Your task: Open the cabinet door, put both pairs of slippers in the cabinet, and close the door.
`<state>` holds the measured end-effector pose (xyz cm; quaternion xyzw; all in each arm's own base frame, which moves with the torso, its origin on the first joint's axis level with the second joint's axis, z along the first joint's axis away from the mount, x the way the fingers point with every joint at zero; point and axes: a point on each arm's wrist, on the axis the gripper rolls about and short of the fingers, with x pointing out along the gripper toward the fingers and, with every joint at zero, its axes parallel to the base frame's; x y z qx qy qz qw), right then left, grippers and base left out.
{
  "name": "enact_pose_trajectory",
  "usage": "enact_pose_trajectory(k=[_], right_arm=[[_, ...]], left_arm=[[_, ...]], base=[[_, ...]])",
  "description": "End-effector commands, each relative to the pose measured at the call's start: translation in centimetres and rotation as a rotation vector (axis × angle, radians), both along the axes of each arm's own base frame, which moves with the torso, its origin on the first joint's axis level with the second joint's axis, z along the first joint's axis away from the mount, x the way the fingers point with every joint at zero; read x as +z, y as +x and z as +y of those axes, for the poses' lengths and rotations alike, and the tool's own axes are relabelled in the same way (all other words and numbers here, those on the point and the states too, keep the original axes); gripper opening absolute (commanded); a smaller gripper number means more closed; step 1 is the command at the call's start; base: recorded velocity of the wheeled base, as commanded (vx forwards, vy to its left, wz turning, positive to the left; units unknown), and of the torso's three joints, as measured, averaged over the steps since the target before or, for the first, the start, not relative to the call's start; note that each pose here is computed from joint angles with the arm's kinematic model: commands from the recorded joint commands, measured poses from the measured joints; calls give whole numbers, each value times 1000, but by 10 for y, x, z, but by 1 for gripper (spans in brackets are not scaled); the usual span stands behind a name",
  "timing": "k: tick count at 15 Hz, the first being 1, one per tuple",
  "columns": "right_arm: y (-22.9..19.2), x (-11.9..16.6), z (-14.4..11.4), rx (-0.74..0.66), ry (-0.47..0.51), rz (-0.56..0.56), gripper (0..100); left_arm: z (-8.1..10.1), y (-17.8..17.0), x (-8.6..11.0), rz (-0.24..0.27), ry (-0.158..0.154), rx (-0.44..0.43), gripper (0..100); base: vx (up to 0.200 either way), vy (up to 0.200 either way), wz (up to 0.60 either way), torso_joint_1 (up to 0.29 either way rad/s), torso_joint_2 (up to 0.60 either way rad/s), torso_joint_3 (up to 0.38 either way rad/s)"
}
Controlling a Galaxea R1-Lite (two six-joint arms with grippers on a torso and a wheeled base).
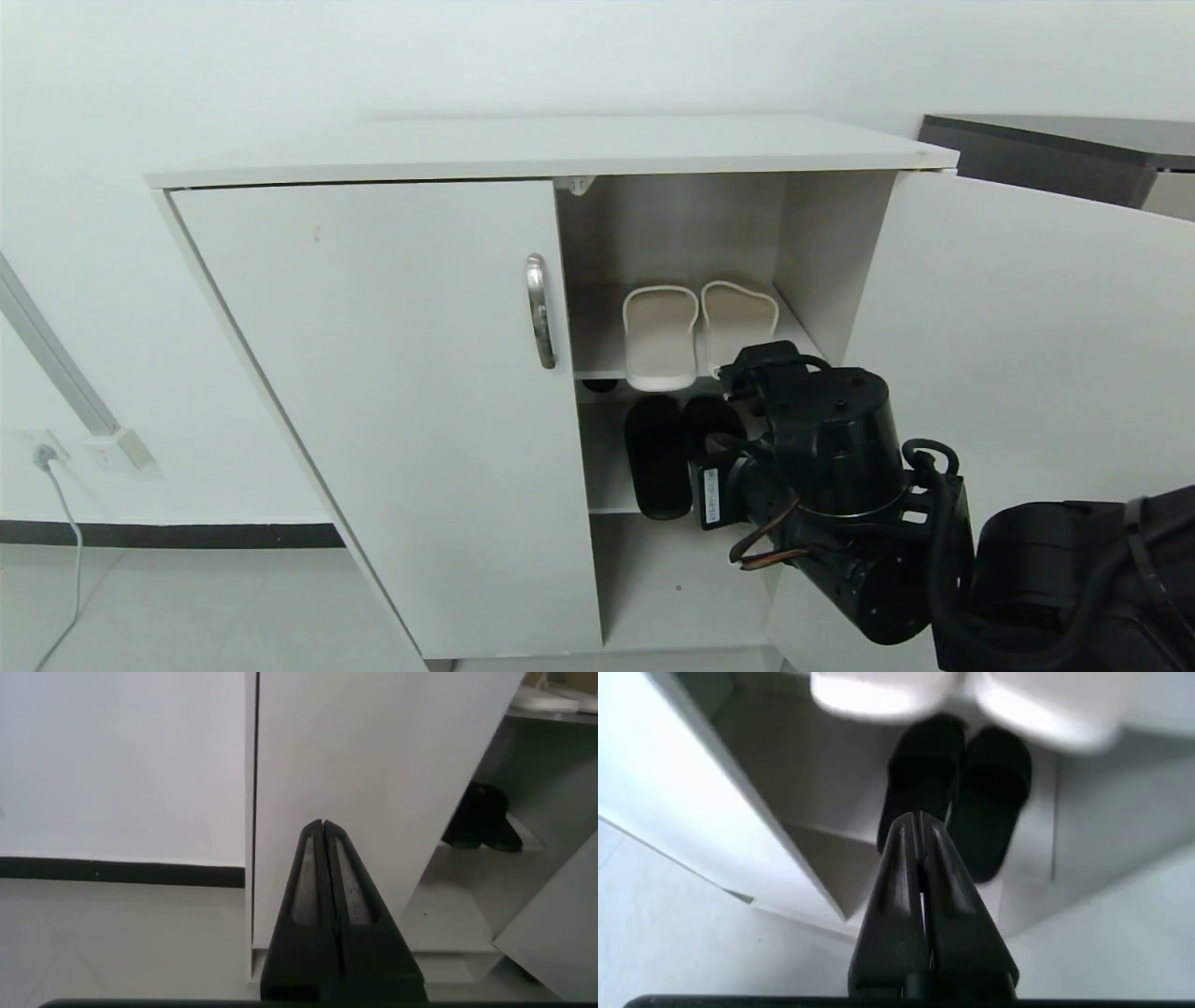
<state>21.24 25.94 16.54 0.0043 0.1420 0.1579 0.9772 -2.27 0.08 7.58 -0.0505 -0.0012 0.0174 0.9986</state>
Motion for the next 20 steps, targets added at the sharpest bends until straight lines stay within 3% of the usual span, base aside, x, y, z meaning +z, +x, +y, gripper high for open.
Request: enact_pose_trajectory(k=[1,9,20], right_arm=[[1,-2,1,0,-4,4,0],[4,-8,3,-2,-25,3,0],[10,-23,2,4,-75,-21,0]], left_arm=[[0,0,0,-1,0,0,0],[0,0,0,-1,0,0,0],[0,0,0,-1,0,0,0]], base=[[-200,0,0,2,12,2],[-200,0,0,1,3,1],[0,0,0,0,0,0]])
